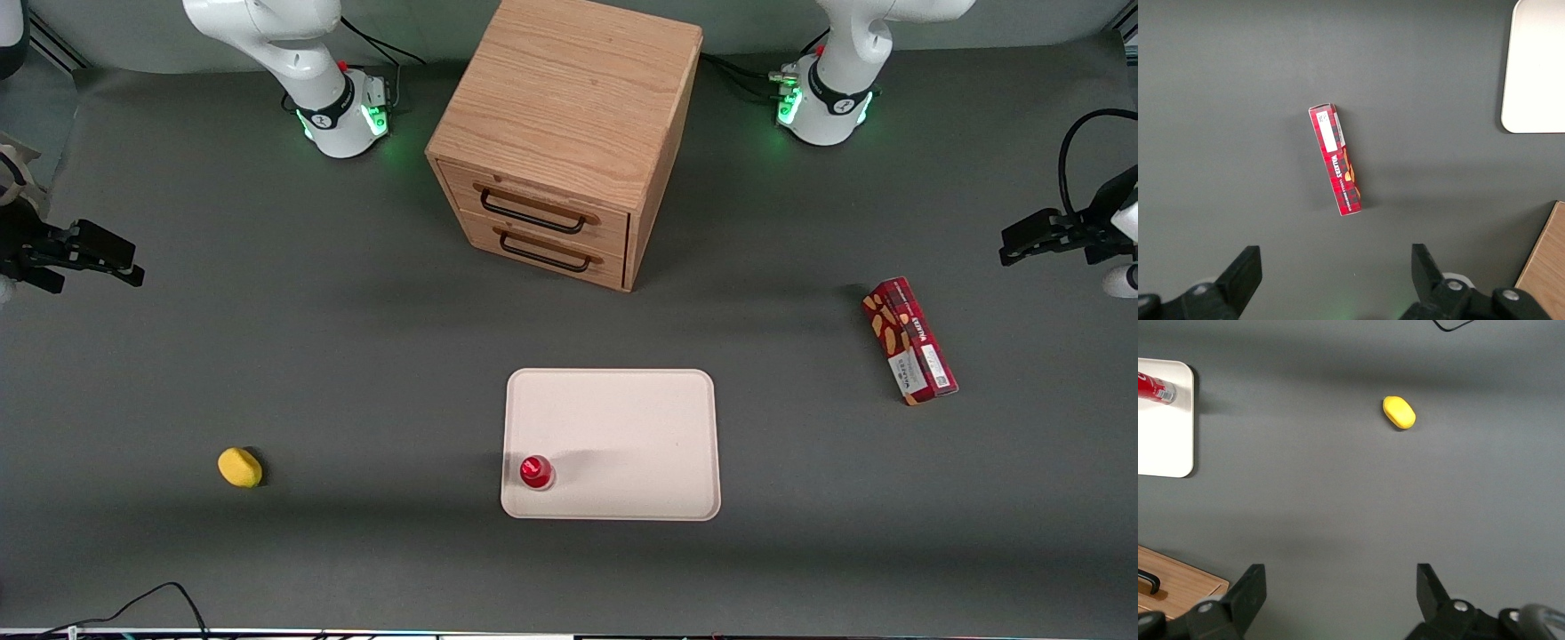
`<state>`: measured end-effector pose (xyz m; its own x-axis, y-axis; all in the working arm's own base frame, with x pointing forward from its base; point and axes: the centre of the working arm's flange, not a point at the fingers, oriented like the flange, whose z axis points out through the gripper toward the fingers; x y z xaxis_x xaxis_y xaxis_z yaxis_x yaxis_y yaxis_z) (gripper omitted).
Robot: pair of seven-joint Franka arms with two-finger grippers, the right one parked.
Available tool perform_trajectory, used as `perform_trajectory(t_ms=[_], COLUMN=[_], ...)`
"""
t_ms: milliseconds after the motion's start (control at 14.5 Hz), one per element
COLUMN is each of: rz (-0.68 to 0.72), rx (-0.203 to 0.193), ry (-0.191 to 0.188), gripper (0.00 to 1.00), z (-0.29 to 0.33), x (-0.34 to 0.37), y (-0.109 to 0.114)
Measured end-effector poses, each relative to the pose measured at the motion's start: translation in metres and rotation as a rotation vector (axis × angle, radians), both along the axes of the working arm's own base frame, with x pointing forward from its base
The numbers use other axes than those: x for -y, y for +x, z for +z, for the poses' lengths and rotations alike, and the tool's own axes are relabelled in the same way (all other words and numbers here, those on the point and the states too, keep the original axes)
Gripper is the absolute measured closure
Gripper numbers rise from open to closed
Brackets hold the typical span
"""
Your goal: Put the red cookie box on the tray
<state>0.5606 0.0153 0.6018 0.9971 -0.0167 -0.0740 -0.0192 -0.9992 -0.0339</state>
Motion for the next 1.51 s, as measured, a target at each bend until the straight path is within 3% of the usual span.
perform_trajectory(t_ms=[481,962,1169,1512], rz=[-0.004,-0.017,-0.027,-0.008], rx=[-0.006,-0.071,-0.111,-0.126], ry=[0.001,-0.001,0.003,0.037], gripper=[0.0,0.0,0.0,0.0], z=[0.01,0.014,-0.014,-0.104], x=[0.003,0.0,-0.002,-0.014], y=[0.002,-0.006,0.003,0.016])
